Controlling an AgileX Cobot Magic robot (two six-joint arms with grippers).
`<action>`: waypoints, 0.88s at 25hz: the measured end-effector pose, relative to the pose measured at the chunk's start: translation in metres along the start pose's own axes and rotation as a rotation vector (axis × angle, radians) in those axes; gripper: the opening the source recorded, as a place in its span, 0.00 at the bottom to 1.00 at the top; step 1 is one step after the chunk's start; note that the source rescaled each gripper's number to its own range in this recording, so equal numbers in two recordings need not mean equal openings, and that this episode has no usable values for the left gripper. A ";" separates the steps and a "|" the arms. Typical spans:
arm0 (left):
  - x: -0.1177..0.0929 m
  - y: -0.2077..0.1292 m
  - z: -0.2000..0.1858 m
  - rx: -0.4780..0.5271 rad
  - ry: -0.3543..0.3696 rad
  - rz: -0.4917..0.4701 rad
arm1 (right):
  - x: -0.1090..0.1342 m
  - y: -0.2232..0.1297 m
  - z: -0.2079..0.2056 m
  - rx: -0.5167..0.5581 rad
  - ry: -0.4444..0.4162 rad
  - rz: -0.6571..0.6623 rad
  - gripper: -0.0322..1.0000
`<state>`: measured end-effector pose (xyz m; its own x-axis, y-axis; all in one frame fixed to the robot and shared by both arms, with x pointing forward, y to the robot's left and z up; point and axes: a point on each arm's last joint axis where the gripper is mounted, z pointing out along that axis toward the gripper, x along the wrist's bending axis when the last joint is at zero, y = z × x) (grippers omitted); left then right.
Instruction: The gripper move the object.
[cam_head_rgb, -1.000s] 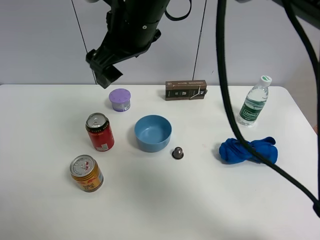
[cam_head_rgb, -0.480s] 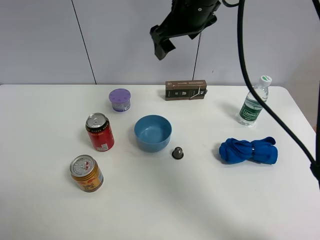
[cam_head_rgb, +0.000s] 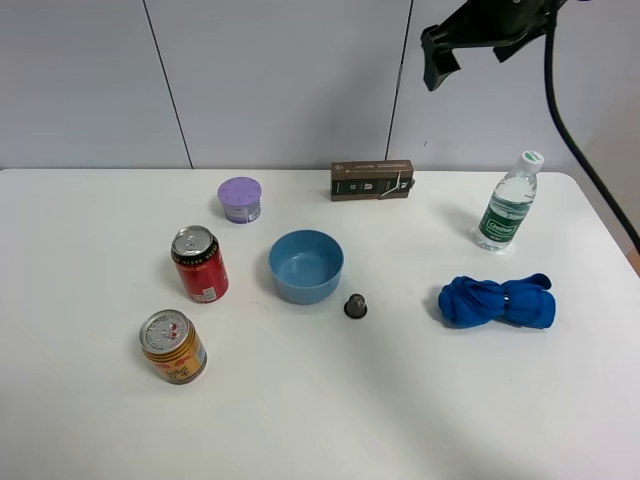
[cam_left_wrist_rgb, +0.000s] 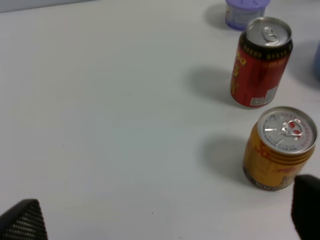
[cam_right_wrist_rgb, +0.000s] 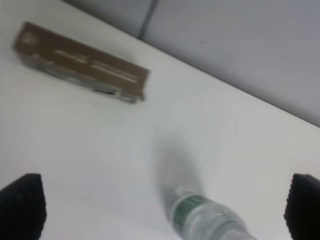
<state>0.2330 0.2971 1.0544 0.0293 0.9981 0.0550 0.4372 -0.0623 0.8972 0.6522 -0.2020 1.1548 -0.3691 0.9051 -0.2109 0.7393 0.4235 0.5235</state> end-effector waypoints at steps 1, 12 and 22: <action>0.000 0.000 0.000 0.000 0.000 0.000 | -0.008 -0.002 -0.005 -0.006 -0.013 0.021 0.88; 0.000 0.000 0.000 0.000 0.000 0.000 | -0.104 -0.043 -0.096 -0.125 -0.230 0.251 0.88; 0.000 0.000 0.000 0.000 0.000 0.000 | -0.106 -0.095 -0.138 -0.089 -0.280 0.315 0.88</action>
<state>0.2330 0.2971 1.0544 0.0293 0.9981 0.0550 0.4372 -0.0623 0.8972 0.5439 -0.3436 1.2411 0.0436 0.9701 -0.2388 0.7355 0.1306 0.6648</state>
